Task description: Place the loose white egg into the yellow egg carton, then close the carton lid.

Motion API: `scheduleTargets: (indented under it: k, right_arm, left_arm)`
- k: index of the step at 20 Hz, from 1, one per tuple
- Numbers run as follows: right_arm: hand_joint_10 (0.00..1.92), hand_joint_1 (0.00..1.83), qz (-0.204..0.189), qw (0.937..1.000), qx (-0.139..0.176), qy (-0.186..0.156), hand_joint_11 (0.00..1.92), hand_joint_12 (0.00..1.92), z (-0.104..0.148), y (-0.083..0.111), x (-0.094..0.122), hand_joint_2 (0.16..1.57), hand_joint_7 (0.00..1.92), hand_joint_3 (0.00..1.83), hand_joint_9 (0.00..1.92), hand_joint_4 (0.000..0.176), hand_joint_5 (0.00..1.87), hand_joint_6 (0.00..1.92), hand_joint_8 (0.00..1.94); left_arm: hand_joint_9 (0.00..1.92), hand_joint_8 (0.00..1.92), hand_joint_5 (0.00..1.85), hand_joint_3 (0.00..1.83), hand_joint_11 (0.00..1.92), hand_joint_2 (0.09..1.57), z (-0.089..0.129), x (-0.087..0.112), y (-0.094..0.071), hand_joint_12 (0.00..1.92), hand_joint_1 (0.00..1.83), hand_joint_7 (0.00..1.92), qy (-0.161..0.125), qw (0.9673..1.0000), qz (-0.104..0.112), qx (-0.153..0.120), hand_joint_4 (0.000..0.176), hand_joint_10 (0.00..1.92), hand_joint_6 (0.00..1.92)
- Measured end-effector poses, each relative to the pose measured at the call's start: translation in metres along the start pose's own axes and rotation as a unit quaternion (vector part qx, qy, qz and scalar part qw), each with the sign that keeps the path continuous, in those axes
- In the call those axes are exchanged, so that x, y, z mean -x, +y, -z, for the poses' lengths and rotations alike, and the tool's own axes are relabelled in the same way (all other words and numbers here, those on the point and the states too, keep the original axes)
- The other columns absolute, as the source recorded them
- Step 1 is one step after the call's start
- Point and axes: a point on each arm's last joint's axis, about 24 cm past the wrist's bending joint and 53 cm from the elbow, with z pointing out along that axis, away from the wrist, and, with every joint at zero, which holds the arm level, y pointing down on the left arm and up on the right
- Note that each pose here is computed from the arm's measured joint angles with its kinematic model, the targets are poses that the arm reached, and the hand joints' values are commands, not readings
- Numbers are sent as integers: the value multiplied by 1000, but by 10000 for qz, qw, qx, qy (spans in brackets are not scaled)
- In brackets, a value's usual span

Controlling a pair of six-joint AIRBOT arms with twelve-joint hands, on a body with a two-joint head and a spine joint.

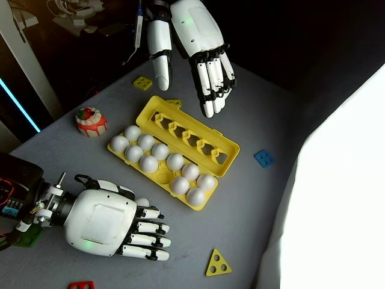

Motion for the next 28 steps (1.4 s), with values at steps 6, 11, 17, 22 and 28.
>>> scheduleTargets:
  k: [6,11,17,22,28]
  right_arm:
    - [3,1090,-13,9995,301,-37,0,73,1,17,5,1190,503,0,198,0,847,1207,2]
    - [5,1099,-349,9949,947,-87,0,167,4,50,3,1179,518,0,208,0,867,1174,4]
    - [2,1094,-902,9856,1415,-210,0,103,3,78,-7,1188,496,1,197,0,846,1209,1]
    - [3,1084,-1209,9802,1568,20,0,60,-2,83,-23,1191,496,0,191,0,843,1216,3]
    - [6,1094,-1470,9759,1611,120,0,90,-8,82,-31,1183,518,0,211,0,860,1190,4]
  left_arm:
    - [295,9,262,0,0,1378,-2,0,7,1013,73,277,4,10000,-32,92,59,25,10]
    - [278,2,264,0,0,1374,-4,-20,21,961,69,252,226,9993,-135,250,57,14,3]
    - [285,5,250,4,0,1387,-3,-39,22,983,12,274,445,9985,-235,227,62,15,0]
    - [260,3,246,3,0,1392,-3,-44,25,911,6,265,496,9981,-268,259,64,4,1]
    - [267,0,271,2,0,1394,-2,-45,24,910,1,270,507,9981,-268,238,54,5,8]
